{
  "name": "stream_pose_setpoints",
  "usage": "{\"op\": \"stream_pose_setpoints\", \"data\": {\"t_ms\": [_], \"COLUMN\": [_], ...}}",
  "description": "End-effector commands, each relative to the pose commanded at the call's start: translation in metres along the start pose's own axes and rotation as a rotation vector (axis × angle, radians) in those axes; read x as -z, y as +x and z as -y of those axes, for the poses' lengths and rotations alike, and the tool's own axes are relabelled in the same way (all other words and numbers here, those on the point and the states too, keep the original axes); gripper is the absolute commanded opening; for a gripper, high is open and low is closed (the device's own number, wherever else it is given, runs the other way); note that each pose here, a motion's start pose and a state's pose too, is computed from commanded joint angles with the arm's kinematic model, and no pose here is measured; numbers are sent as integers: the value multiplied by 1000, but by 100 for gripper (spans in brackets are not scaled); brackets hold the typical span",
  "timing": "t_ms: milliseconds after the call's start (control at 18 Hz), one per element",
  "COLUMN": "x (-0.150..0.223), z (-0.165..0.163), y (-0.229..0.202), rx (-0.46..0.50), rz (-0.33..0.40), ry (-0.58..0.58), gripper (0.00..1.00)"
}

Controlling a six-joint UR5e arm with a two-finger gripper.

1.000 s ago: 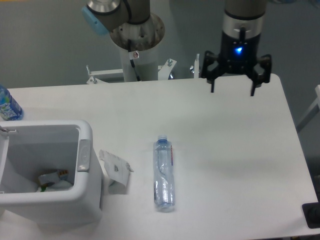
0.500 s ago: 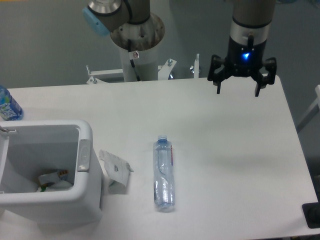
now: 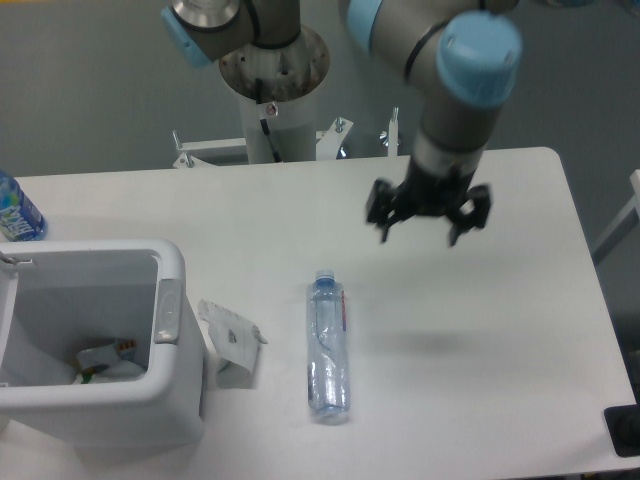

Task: Place the trash in the trash can
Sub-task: 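Move the open gripper toward the white crumpled paper beside the bin, then lower the gripper onto the crumpled paper and close on it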

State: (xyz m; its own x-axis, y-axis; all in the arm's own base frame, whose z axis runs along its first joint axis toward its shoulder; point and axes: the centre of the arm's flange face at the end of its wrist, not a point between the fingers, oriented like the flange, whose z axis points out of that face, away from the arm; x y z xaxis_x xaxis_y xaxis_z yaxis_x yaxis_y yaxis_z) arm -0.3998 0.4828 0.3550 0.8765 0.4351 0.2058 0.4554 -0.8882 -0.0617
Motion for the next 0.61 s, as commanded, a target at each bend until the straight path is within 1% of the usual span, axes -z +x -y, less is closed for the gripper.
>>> {"op": "stream_pose_setpoints", "data": {"t_ms": [111,222,444,611], "x": [-17,-44,-83,-103], "z": [8,17,39,56], "y": [15,32,63,77], "rx": [35,52,113,133], "rz": [-49,-71,-87,-78], "ry": [-6,-43,-92,-70], "gripper": [100,100,100,100]}}
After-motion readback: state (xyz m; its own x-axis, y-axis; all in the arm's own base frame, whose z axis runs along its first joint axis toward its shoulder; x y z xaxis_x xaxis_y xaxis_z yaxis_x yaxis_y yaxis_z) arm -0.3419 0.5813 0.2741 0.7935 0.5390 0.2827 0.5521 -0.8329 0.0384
